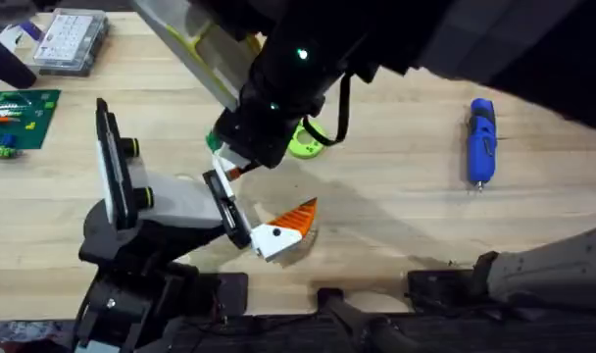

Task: Pick up the gripper from the table and insert it into the empty holder that is missing its gripper. Then pick up a screw, insert it into the mounting hole, and use the screwdriver to tighten it. Finally, clean up the table by picking up the vegetable and placing it into the bucket.

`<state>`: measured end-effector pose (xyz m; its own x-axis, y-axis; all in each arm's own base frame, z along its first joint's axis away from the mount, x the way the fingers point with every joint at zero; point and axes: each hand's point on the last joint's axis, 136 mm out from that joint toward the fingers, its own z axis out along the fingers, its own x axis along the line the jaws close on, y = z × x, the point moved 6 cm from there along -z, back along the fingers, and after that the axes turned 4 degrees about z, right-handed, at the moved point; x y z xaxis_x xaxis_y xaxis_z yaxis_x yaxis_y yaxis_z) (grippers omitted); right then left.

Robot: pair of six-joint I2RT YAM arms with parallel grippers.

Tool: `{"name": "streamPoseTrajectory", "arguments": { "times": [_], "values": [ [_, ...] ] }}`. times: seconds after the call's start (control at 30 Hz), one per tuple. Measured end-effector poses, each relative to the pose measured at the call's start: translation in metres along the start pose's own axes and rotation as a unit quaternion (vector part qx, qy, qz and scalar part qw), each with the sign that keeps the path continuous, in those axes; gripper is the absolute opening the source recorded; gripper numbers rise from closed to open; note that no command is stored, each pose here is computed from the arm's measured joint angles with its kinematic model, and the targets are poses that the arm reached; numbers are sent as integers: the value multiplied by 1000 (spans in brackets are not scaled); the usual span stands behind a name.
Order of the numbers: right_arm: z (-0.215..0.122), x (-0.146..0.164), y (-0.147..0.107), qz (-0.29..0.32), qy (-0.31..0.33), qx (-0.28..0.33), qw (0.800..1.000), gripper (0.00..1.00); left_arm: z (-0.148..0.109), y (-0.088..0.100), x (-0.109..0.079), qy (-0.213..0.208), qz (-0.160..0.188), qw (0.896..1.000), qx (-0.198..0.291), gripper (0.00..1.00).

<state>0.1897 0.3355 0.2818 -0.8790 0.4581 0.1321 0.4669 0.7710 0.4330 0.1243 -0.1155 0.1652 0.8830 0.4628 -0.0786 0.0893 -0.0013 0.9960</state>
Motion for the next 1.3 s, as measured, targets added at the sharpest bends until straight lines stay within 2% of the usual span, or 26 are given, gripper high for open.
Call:
{"name": "streamPoseTrajectory", "arguments": {
  "times": [1.03,1.3],
  "values": [
    [0,0,1,0,0,-2,1000,6,0,0,0,0,0,1000,0,986],
    [18,-2,0,3,0,20,1000,6,0,0,0,0,0,1000,0,986]
  ]
}}
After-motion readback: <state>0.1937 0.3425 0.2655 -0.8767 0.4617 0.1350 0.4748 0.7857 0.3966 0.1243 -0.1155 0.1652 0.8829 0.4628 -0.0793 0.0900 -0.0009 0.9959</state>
